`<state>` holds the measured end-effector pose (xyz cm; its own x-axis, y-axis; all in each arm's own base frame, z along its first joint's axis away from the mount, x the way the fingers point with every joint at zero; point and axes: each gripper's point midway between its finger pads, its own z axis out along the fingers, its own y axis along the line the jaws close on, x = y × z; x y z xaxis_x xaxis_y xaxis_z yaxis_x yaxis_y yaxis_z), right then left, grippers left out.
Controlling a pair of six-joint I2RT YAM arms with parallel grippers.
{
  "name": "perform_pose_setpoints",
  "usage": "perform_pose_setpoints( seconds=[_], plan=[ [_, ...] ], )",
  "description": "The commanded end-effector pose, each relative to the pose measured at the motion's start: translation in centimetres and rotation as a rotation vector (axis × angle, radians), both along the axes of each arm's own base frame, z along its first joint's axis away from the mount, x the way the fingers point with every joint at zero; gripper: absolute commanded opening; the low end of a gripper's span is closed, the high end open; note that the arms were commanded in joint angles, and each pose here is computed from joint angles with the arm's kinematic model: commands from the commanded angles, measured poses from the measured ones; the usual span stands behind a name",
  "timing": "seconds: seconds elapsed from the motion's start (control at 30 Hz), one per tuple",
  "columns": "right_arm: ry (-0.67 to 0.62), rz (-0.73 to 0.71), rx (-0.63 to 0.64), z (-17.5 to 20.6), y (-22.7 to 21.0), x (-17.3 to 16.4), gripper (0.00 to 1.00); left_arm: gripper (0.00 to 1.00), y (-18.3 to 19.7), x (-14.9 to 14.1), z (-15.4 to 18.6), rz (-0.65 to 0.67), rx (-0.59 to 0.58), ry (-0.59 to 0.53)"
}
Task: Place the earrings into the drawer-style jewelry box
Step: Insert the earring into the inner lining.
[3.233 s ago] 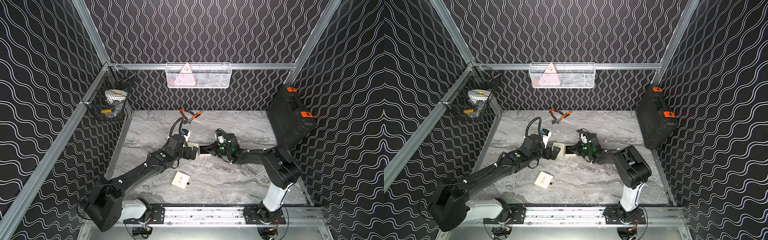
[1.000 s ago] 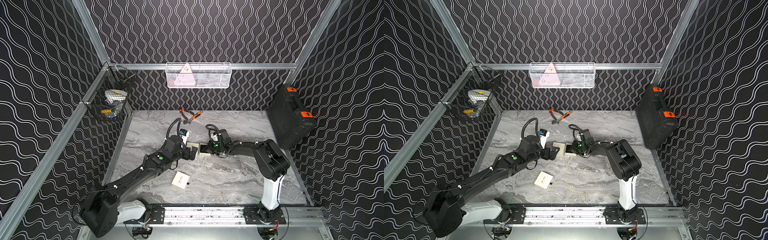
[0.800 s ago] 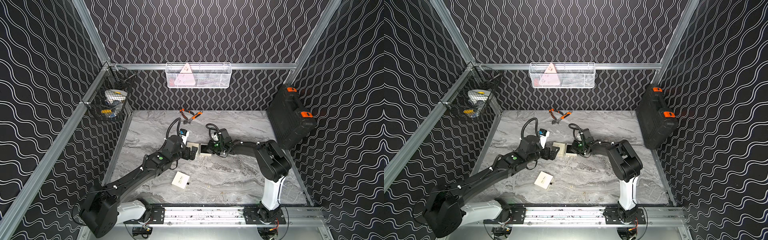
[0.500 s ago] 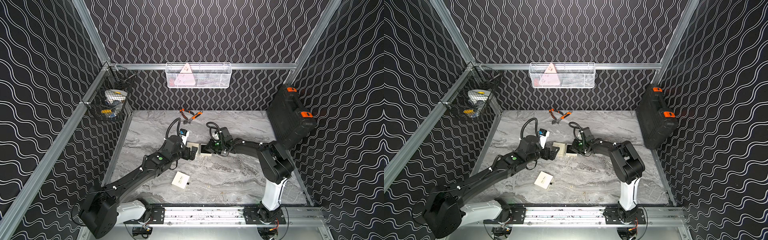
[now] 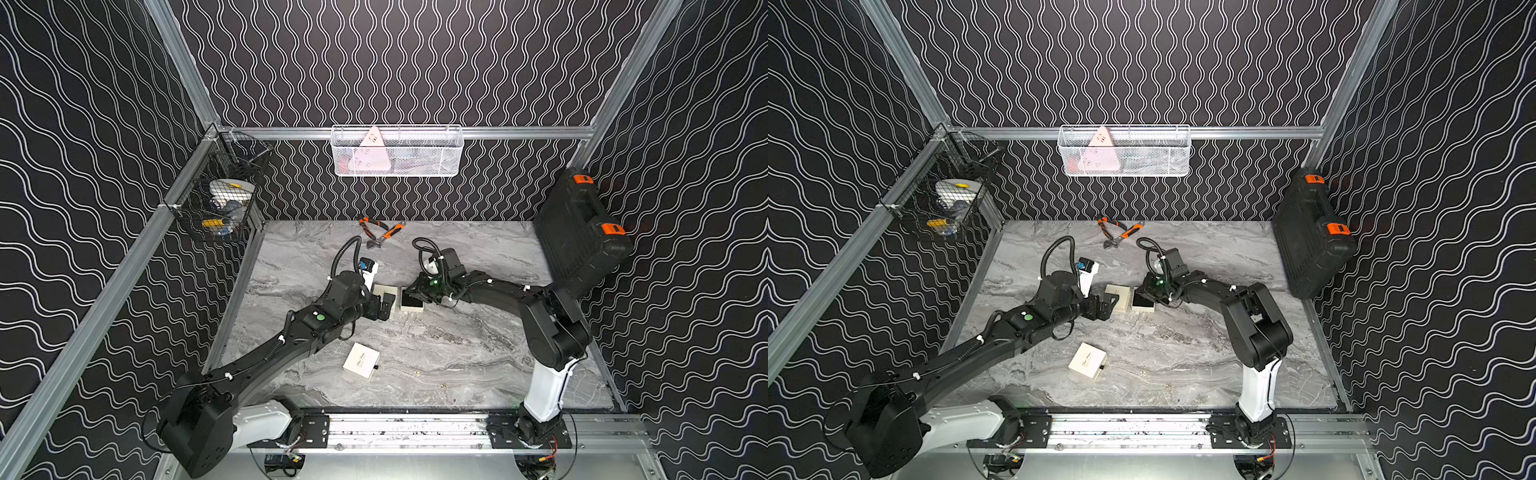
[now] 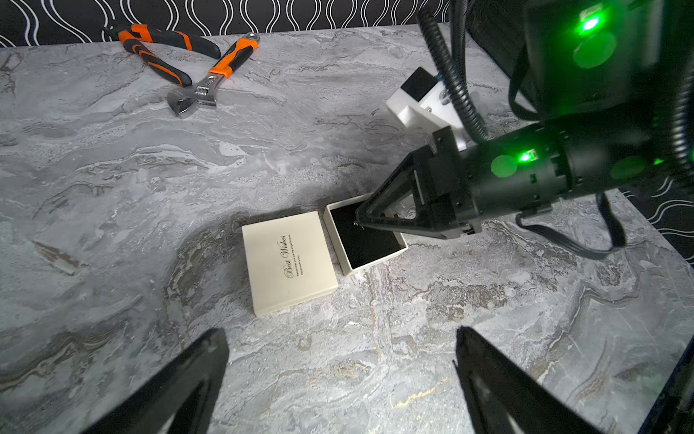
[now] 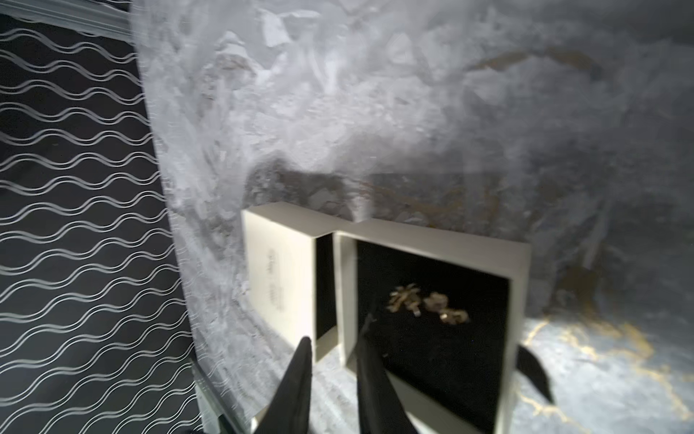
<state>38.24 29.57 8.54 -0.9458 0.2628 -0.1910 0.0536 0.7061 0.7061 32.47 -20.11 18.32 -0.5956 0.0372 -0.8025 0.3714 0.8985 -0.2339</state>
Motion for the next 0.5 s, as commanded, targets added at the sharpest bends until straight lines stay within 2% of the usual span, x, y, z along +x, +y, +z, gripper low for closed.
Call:
perform_pose_setpoints(
  seconds=[0.0, 0.1, 0.2, 0.37, 0.47],
  plan=[
    [-0.005, 0.017, 0.01, 2.4, -0.1, -0.6, 0.24, 0.99, 0.1, 0.4, 0.1, 0.004, 0.015, -0.021],
    [-0.042, 0.019, -0.098, 3.8, -2.5, -1.0, 0.24, 0.99, 0.6, 0.8, -0.8, 0.032, 0.059, -0.002],
    [-0.058, -0.011, -0.179, 3.3, -6.2, -0.5, 0.24, 0.99, 1.7, 1.9, -2.6, 0.087, 0.112, 0.048],
    [0.062, -0.054, -0.226, -0.3, -10.4, 0.0, 0.28, 0.99, 3.8, 5.2, -6.0, 0.189, 0.087, 0.232],
    [0.092, -0.044, -0.227, -1.7, -10.2, 0.2, 0.3, 0.99, 5.3, 6.6, -6.5, 0.253, 0.058, 0.263]
  ],
)
